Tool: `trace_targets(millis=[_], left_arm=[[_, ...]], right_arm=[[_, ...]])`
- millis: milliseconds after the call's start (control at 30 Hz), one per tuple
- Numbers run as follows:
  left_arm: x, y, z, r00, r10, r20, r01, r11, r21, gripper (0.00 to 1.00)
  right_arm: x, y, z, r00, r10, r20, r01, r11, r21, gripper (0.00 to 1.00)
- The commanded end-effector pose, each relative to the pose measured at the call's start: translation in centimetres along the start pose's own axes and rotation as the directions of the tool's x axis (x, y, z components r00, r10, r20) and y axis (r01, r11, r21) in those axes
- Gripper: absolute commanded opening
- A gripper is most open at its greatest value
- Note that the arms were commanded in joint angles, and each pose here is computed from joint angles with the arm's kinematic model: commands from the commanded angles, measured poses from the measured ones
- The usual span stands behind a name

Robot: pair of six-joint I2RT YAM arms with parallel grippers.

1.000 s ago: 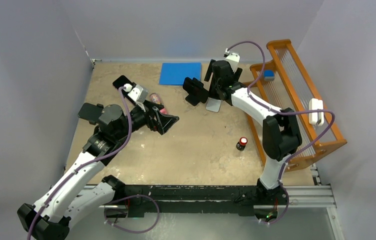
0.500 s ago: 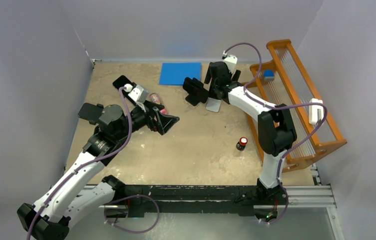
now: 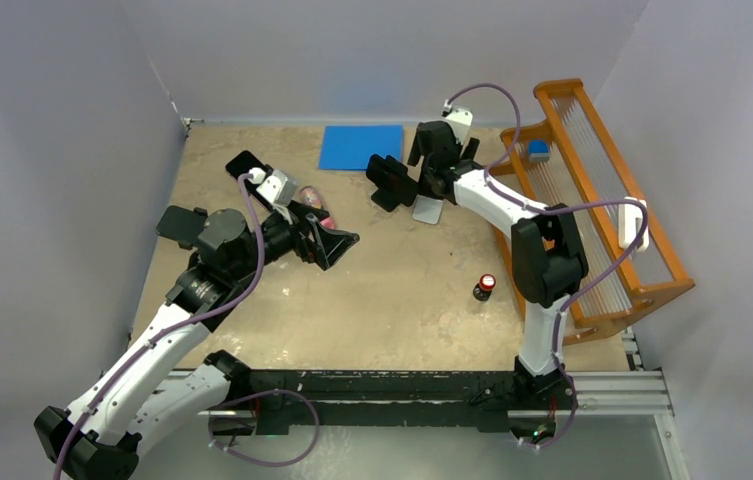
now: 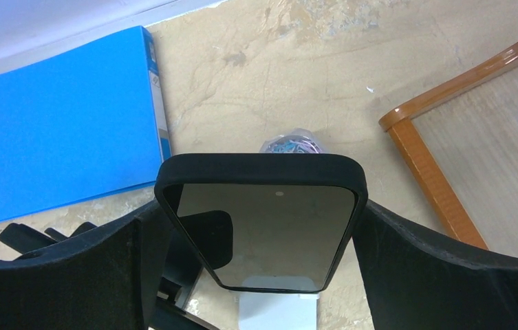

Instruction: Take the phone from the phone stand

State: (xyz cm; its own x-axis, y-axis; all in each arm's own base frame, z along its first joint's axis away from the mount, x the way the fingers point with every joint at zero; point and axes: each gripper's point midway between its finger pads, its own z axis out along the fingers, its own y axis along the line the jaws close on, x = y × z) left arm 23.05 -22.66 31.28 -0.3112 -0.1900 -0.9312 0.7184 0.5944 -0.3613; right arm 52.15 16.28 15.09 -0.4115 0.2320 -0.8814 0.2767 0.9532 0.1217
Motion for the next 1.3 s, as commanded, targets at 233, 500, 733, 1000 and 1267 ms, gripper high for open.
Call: trace_targets(millis=[233,500,733,1000,1267], left_arm=[[-1.1,-0.6,-0.1,0.999,0.027,0.034,-0.028,0.999,0.019,0.96],[-1.1,-0.6,-0.1,0.999,0.026,0.034,-0.027,0.999,0.020,0.96],[-1.1,-0.6,0.0,0.999,0.025,0.031,-0.026,0.999,0.021,0.96],[-1.0,-0.6,0.0,0.999,0.025,0.029,-0.026,0.999,0.021,0.96],[-0.9,-0.5,0.1,0.999,0.024,0.026,-0.024,1.000,0.020,0.96]], right_arm=[[-2.2,0.2,0.0,0.999,0.018,0.047,-0.018,1.000,0.006,0.88],[-1.9,0.0,0.0,0.999,0.008,0.040,-0.009,1.000,0.006,0.86],[-2.2,-0.2,-0.3,0.999,0.007,0.050,-0.007,1.000,-0.003,0.67],[-3.3,-0.1,-1.0,0.997,0.015,0.074,-0.014,1.000,-0.016,0.53],[-4.4,-0.3,-1.9,0.995,0.026,0.093,-0.024,0.999,-0.026,0.52]])
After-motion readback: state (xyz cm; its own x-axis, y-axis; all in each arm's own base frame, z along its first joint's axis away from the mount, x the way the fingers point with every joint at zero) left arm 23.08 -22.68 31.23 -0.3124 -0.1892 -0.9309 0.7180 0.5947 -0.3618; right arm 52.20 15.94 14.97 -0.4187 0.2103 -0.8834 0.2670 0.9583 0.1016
